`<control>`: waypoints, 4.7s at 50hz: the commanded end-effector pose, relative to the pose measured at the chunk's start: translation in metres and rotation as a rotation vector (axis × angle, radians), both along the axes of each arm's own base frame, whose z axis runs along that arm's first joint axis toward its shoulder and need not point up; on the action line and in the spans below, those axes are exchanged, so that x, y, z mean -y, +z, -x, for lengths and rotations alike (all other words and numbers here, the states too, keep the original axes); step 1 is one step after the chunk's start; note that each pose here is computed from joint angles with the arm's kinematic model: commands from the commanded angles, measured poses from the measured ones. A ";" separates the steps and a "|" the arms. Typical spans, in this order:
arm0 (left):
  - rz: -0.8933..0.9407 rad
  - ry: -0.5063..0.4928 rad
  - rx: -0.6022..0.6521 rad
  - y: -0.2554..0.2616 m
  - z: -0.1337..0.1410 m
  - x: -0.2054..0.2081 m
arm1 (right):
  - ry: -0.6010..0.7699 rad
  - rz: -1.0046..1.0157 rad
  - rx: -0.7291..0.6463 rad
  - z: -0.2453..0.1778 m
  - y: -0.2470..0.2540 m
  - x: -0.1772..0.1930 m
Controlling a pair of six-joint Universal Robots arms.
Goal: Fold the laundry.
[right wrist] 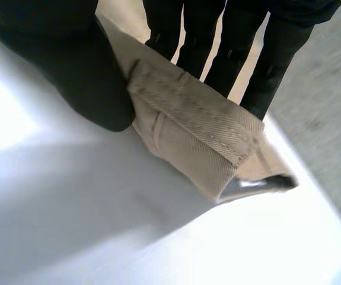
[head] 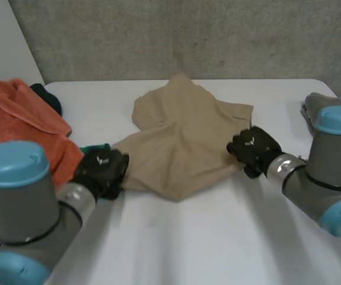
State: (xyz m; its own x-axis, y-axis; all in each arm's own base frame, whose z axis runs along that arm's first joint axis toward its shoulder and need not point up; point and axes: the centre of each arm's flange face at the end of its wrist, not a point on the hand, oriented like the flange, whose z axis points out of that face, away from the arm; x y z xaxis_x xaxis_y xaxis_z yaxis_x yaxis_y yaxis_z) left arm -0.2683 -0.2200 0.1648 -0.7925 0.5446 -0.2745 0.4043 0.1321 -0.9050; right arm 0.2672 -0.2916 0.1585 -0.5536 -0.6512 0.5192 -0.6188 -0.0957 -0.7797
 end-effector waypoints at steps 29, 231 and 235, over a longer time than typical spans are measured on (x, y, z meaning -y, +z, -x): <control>-0.354 0.117 0.097 0.009 0.008 0.027 | -0.165 -0.305 -0.012 0.009 0.010 0.025; 0.136 0.077 0.550 -0.017 0.041 0.122 | -0.108 -0.208 -0.107 0.043 -0.007 -0.058; 0.155 0.065 0.523 -0.014 0.048 0.118 | -0.113 -0.204 -0.102 0.044 -0.005 -0.057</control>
